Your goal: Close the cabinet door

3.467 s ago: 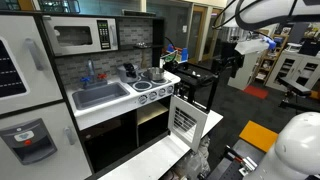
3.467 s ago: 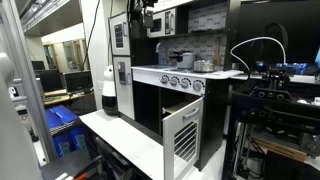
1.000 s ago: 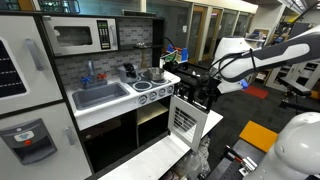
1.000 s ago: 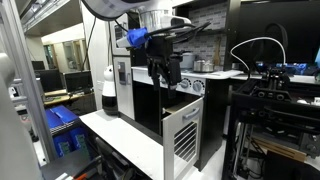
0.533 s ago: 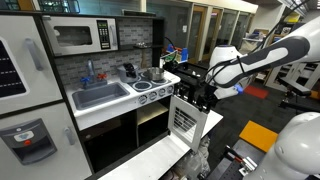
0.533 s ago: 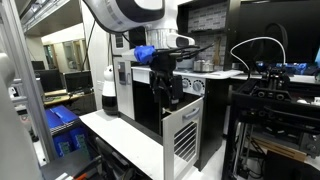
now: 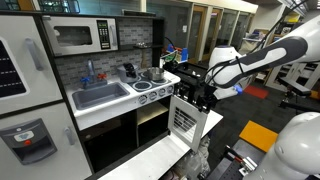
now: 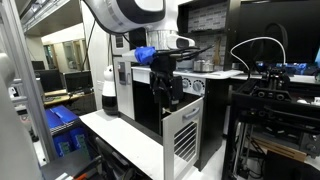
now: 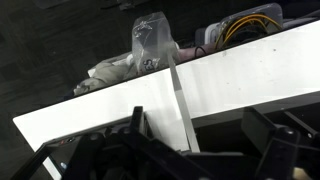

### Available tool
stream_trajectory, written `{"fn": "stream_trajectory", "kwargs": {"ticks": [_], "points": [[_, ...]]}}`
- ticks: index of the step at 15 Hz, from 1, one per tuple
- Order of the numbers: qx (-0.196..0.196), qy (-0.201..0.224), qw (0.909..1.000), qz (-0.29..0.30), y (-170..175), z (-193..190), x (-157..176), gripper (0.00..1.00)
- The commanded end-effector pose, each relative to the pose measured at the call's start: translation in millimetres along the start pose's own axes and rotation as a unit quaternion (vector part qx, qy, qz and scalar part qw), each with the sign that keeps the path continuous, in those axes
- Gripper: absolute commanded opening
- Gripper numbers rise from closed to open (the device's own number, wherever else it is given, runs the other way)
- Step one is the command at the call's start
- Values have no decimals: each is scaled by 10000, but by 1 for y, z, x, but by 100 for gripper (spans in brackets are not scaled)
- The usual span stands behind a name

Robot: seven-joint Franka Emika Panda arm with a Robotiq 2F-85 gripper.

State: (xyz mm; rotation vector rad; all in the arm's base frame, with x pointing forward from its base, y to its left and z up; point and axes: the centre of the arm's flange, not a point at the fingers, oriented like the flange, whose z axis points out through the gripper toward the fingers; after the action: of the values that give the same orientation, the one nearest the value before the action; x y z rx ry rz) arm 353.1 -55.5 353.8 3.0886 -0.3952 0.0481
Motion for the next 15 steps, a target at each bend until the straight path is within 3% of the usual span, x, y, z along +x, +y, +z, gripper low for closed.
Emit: {"fn": "stream_trajectory", "kwargs": {"ticks": [1, 6, 15], "points": [[66, 59, 9999, -81, 4, 5, 8, 100], [182, 332, 9992, -162, 5, 14, 20, 100], [377, 396, 9980, -314, -2, 66, 34, 100]]}}
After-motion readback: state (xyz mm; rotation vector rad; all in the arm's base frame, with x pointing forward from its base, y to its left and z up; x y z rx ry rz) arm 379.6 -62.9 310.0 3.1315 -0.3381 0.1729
